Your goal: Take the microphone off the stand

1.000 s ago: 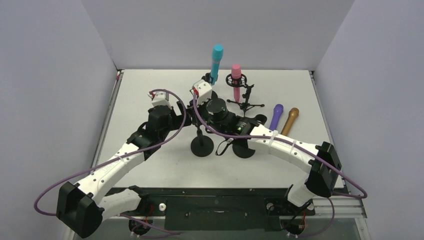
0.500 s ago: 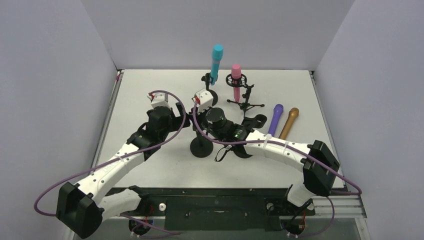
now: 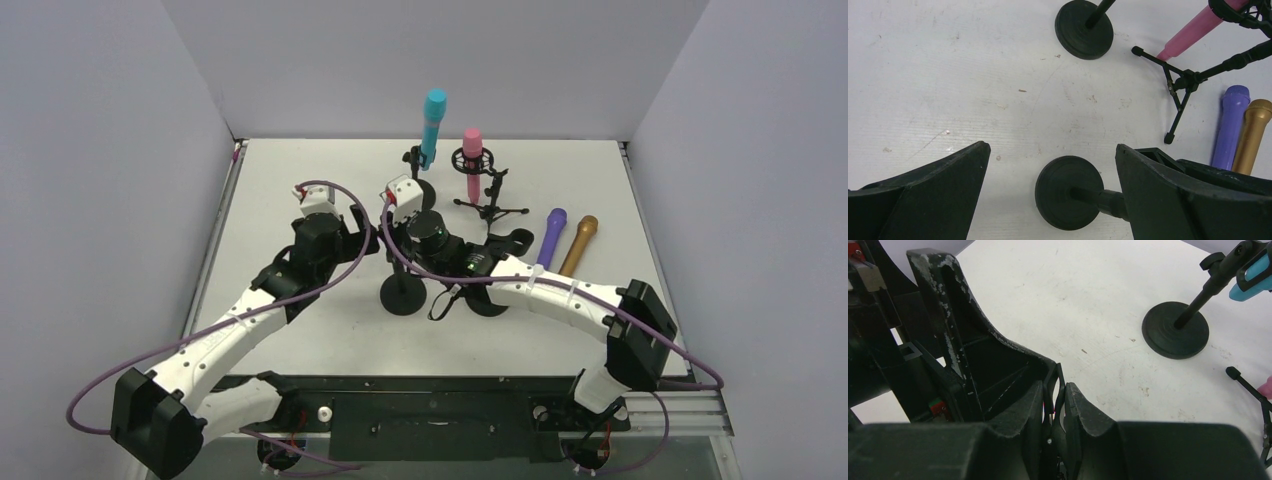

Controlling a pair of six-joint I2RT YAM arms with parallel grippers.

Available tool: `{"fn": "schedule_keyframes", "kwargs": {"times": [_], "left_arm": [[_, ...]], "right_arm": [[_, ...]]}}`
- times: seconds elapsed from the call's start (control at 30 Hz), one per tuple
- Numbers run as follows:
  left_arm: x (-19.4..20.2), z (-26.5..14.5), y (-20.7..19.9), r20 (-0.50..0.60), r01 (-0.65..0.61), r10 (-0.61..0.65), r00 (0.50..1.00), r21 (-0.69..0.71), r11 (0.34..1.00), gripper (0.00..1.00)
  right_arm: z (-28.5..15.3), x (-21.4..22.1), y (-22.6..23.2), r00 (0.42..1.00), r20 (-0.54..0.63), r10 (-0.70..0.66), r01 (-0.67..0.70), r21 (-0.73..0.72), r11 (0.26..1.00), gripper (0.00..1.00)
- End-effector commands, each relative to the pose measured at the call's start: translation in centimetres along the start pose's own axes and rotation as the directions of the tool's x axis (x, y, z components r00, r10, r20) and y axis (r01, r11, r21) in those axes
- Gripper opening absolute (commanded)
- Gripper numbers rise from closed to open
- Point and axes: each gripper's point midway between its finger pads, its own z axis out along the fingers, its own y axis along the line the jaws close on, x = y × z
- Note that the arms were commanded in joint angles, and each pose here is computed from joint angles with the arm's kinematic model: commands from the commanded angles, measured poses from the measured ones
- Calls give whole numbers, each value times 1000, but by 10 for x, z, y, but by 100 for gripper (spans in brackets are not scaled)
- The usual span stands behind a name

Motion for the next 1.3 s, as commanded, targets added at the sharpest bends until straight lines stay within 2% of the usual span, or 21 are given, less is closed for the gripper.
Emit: {"fn": "schedule_keyframes", "kwargs": {"times": [0.0,0.13,0.27,0.33,0.5,0.53,0.57,0.6,0.63,0.83,1.0,1.13,1.27], "left_arm": [[-27,-11,-17,53,0,-3,999,56,998,96],[-29,-14,-20,56,2,-6,998,70,998,96],[-34,-17,-16,70,-1,-2,998,53,999,96],[-37,-18,-12,74,-2,0,997,36,999,96],[-46,-22,-2,87,-6,5,996,9,1000,96],[-48,-22,1,87,-1,1,996,6,1000,96],[-49,-22,2,87,-2,2,996,3,1000,96],[-52,-23,5,89,4,-3,996,-1,1000,96],[-54,-23,10,89,4,-3,996,-12,1000,96],[-64,-27,24,105,26,-24,994,-26,999,96],[-67,-28,31,110,39,-36,993,-25,999,96],[-66,-28,33,106,43,-41,993,-21,999,96],[-67,-28,34,109,44,-42,993,-19,999,96]], "right_arm": [[-8,50,3,975,-222,-13,13,-1,1000,13],[-9,27,3,977,-213,3,0,11,1000,31],[-8,4,7,978,-211,8,-5,14,1000,43],[-8,-7,8,977,-212,11,-6,22,1000,48],[-13,-46,9,982,-187,18,-10,40,999,52],[-14,-39,7,974,-225,8,4,53,999,53],[-16,-50,8,976,-216,11,1,57,998,53],[-18,-39,4,964,-266,-2,22,74,997,53],[-19,-45,4,964,-265,-1,23,78,997,53],[-29,-15,1,916,-400,-46,92,97,991,52],[-25,-4,7,897,-436,-75,119,75,990,49],[-21,0,6,888,-452,-85,137,83,987,40],[-18,0,3,889,-450,-86,147,104,984,17]]}}
